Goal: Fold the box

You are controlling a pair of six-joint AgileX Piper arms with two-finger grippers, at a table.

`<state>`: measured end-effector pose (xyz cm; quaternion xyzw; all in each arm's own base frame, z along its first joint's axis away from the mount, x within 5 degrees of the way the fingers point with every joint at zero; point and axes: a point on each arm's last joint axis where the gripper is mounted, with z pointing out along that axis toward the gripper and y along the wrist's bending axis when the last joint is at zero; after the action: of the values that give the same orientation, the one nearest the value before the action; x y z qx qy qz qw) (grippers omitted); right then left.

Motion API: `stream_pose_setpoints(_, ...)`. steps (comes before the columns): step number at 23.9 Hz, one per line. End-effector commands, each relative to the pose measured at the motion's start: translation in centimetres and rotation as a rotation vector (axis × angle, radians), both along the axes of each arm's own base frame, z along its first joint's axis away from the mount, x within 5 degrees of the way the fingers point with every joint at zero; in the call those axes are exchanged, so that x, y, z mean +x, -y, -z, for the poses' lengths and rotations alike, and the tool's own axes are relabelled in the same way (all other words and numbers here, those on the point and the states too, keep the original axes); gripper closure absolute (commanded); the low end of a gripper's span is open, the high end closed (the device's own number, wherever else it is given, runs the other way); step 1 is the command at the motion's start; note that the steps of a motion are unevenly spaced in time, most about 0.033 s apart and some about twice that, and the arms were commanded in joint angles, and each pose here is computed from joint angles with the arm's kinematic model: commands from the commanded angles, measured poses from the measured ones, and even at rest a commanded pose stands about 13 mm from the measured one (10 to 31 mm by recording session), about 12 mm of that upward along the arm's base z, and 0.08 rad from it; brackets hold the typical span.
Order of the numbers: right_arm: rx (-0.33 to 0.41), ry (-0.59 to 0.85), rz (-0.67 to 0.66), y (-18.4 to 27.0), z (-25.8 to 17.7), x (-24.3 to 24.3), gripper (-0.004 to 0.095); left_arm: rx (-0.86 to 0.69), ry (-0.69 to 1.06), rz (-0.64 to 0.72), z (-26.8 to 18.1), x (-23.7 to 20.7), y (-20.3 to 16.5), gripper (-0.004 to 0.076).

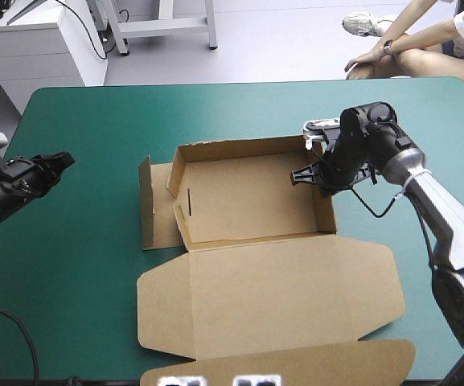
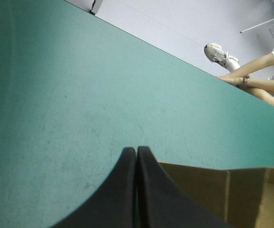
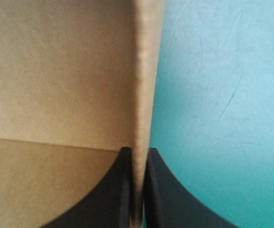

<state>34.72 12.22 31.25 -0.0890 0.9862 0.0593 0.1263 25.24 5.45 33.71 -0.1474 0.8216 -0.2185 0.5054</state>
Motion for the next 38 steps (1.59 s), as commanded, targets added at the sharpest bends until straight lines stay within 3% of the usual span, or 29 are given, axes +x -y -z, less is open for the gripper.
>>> stream_pose_setpoints(1, 0.029, 0.040, -0.007, -0.4, -1.3, 1.1, 0.0908, -0.036, 0.065, -0.016, -1.6, -0.1, 0.2, 0.0732)
stream_pose_setpoints(6, -0.012, 0.076, 0.037, -0.6, -0.8, 3.9, 0.0907, -0.042, 0.068, -0.019, -1.7, -0.1, 0.2, 0.0732)
stream_pose_setpoints(13, 0.045, 0.058, 0.162, 2.2, -0.3, 5.2, 0.0843, -0.033, 0.073, -0.025, -1.7, -0.1, 0.2, 0.0732)
stream_pose_setpoints(25, 0.050, 0.085, 0.151, 2.2, -0.4, 5.4, 0.0783, 0.017, 0.083, -0.005, -1.7, -0.1, 0.2, 0.0732)
stream_pose_setpoints(30, 0.046, 0.072, 0.134, 2.2, -0.3, 5.3, 0.0538, 0.022, 0.083, 0.001, -1.7, -0.1, 0.2, 0.0732)
stream_pose_setpoints(35, 0.045, 0.077, 0.133, 2.2, -0.7, 5.2, 0.0201, 0.018, 0.080, 0.015, -1.6, -0.2, 0.3, 0.0732)
stream_pose_setpoints(38, 0.057, 0.116, 0.131, 2.2, -2.4, 5.4, 0.0133, 0.018, 0.080, 0.015, -1.6, -0.2, 0.3, 0.0732)
